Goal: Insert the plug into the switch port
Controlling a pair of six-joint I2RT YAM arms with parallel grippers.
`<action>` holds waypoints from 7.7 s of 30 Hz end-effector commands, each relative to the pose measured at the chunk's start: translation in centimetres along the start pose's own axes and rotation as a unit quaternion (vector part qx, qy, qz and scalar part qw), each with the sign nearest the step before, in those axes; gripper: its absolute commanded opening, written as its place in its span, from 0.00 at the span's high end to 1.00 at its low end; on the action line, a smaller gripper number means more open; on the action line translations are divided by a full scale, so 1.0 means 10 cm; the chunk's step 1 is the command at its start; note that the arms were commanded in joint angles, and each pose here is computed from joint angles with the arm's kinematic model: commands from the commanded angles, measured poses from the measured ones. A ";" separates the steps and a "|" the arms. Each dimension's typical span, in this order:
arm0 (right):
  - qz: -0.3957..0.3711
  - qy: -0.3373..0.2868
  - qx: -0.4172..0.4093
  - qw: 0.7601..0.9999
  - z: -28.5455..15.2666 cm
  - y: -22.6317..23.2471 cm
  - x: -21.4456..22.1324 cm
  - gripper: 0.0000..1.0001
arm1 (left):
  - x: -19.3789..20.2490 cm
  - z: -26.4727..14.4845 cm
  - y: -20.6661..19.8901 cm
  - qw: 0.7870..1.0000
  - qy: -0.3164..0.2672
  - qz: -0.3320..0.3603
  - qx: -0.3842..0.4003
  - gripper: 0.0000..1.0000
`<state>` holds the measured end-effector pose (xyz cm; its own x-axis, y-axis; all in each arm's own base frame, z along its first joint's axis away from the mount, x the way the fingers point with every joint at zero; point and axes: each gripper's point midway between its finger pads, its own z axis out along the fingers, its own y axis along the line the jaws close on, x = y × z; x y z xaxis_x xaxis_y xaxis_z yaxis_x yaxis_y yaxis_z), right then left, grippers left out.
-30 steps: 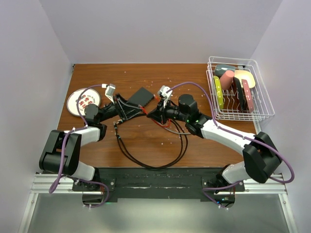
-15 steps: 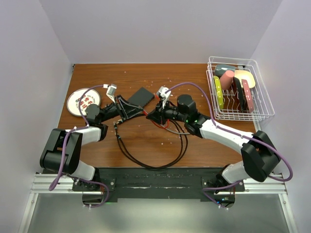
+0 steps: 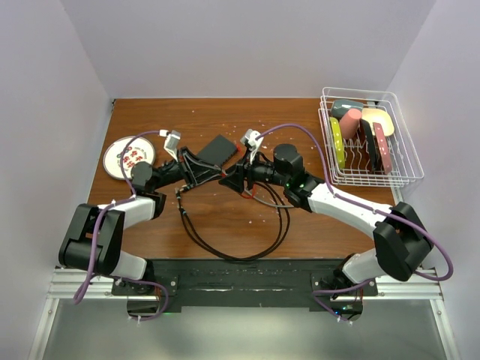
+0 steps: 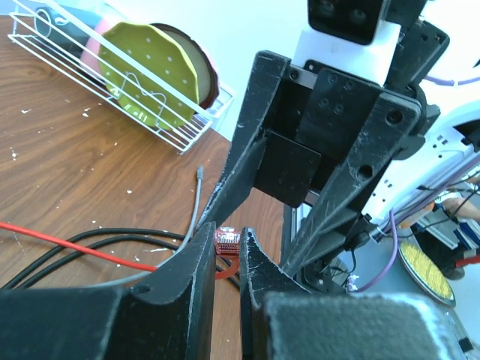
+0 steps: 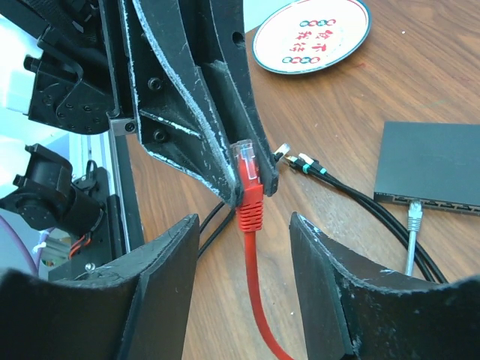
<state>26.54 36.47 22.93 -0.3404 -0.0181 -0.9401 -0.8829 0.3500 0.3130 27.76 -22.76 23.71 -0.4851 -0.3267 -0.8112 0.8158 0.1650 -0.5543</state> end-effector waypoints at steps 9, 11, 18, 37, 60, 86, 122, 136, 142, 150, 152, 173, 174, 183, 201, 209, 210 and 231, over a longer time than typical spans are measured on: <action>-0.019 -0.048 -0.028 0.998 -0.03 0.18 -0.38 0.60 | -0.20 0.00 -0.44 0.988 -0.024 0.130 0.073 1.00; -0.019 -0.051 -0.029 0.998 -0.04 0.20 -0.41 0.63 | -0.20 0.01 -0.44 0.988 -0.020 0.130 0.077 1.00; -0.024 -0.059 -0.019 0.998 -0.08 0.19 -0.48 0.62 | -0.18 0.01 -0.44 0.988 -0.016 0.130 0.080 1.00; -0.031 -0.034 0.016 0.999 -0.06 0.05 -0.45 1.00 | -0.22 0.02 -0.43 0.989 -0.029 0.125 0.068 0.77; -0.068 0.069 0.193 0.977 -0.17 -0.69 -0.03 1.00 | -0.55 -0.40 0.88 0.930 -0.074 0.101 -0.346 0.17; -0.120 0.177 0.311 0.926 0.27 -1.63 0.42 1.00 | -0.42 -0.48 2.19 0.883 0.052 0.072 -0.460 0.12; -0.135 0.311 0.323 0.883 0.51 -2.14 1.31 1.00 | -0.05 -0.30 3.00 0.923 0.061 -0.011 -0.380 0.23; -0.122 0.307 0.296 0.896 0.61 -2.02 1.32 1.00 | 0.13 -0.30 3.05 0.919 0.082 -0.020 -0.384 0.34; -0.116 0.301 0.289 0.901 0.64 -1.94 1.27 1.00 | 0.19 -0.26 3.04 0.922 0.089 -0.023 -0.376 0.36; -0.115 0.300 0.292 0.901 0.70 -1.92 1.25 1.00 | 0.26 -0.21 3.02 0.924 0.100 -0.026 -0.367 0.38; -0.114 0.299 0.299 0.899 0.71 -1.93 1.24 1.00 | 0.27 -0.20 3.02 0.925 0.102 -0.026 -0.366 0.38; -0.106 0.290 0.339 0.889 0.74 -2.04 1.14 1.00 | 0.32 -0.16 3.00 0.928 0.109 -0.032 -0.354 0.40; -0.107 0.287 0.334 0.892 0.76 -2.02 1.12 1.00 | 0.32 -0.15 3.00 0.929 0.110 -0.031 -0.352 0.40; -0.110 0.271 0.322 0.900 0.88 -1.95 1.06 1.00 | 0.38 -0.13 3.00 0.930 0.118 -0.036 -0.348 0.40; -0.105 0.259 0.337 0.899 0.97 -2.01 0.98 1.00 | 0.42 -0.10 2.96 0.932 0.126 -0.033 -0.339 0.43; -0.116 0.262 0.313 0.906 1.08 -2.00 1.03 1.00 | 0.47 -0.04 2.90 0.936 0.138 -0.034 -0.320 0.43; -0.119 0.262 0.311 0.906 1.08 -2.02 1.04 1.00 | 0.50 -0.04 2.90 0.936 0.141 -0.037 -0.320 0.43; -0.190 0.272 0.238 0.913 1.19 -1.94 1.10 1.00 | 0.68 0.08 2.72 0.943 0.181 -0.042 -0.275 0.44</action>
<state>42.64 36.37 2.98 -0.4054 -0.6837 -0.6068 -0.7181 0.6490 -0.2513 50.28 -16.50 3.47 -0.6289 -0.1092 -0.7697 0.4311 0.7749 -0.4622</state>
